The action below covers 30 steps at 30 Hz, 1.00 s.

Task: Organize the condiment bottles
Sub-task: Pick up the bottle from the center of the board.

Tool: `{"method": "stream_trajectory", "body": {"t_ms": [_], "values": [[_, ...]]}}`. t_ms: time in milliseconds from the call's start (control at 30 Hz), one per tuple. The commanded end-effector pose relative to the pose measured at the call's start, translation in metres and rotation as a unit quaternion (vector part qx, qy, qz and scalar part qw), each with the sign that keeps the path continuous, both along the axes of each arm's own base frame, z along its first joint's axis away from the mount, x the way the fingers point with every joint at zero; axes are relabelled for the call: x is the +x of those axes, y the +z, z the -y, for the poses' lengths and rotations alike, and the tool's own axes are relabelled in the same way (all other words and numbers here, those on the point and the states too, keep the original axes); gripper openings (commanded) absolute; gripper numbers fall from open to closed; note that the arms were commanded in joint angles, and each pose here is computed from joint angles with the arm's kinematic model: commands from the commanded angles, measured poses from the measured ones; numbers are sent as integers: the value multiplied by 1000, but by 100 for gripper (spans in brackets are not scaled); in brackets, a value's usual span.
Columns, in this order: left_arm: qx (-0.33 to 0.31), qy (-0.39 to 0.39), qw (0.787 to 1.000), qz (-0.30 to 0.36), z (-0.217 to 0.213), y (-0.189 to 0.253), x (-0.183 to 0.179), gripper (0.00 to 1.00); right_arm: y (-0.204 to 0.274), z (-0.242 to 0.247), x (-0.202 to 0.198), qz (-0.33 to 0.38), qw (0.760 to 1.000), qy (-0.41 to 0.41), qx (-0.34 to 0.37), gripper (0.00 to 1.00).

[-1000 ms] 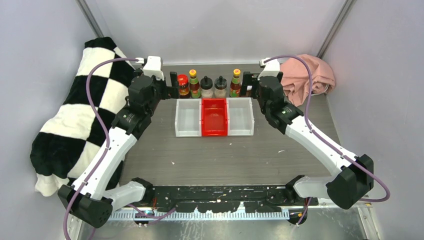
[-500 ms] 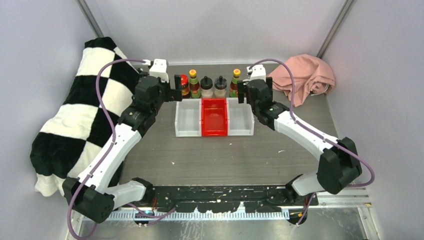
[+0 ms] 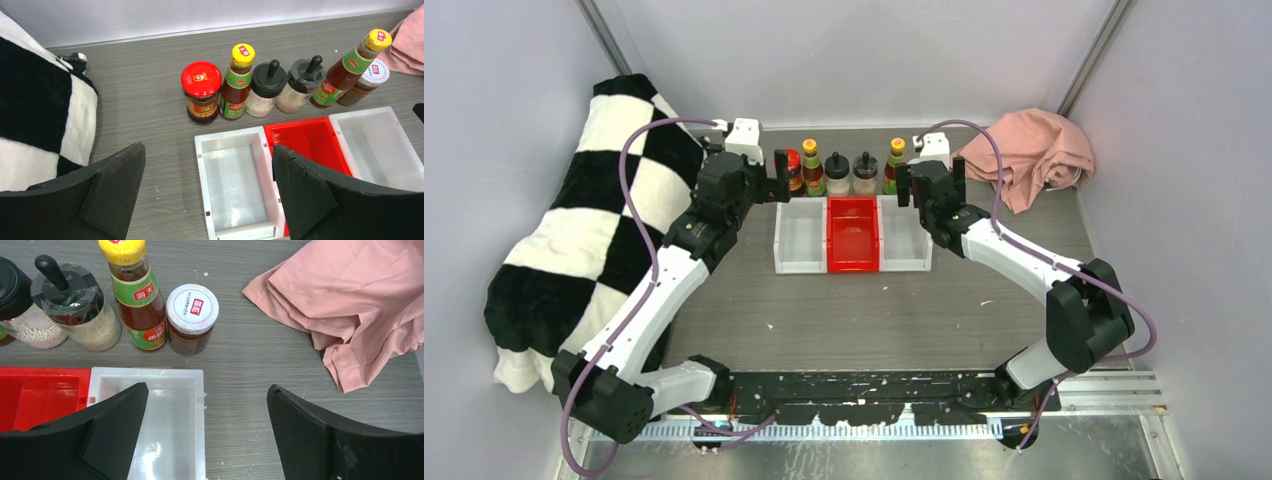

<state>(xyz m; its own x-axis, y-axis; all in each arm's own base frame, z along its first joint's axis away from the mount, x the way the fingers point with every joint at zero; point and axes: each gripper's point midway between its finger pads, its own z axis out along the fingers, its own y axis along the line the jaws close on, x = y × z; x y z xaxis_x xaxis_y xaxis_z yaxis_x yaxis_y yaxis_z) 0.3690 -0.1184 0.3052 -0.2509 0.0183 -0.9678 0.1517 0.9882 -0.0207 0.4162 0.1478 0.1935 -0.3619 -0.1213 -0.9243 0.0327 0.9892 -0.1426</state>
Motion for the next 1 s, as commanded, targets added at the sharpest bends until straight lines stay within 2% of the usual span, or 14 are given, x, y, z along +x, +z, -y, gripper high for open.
{"method": "stream_trajectory", "body": {"t_ms": [0,367,967], "values": [[-19,-5,1000,21,4,11,4,98,7,4,11,30,999,-23,23,95],[-17,-6,1000,18,5,8,4,98,-11,12,27,21,996,-13,88,96],[-15,-7,1000,10,7,0,8,98,-29,15,44,6,993,-1,118,97]]}}
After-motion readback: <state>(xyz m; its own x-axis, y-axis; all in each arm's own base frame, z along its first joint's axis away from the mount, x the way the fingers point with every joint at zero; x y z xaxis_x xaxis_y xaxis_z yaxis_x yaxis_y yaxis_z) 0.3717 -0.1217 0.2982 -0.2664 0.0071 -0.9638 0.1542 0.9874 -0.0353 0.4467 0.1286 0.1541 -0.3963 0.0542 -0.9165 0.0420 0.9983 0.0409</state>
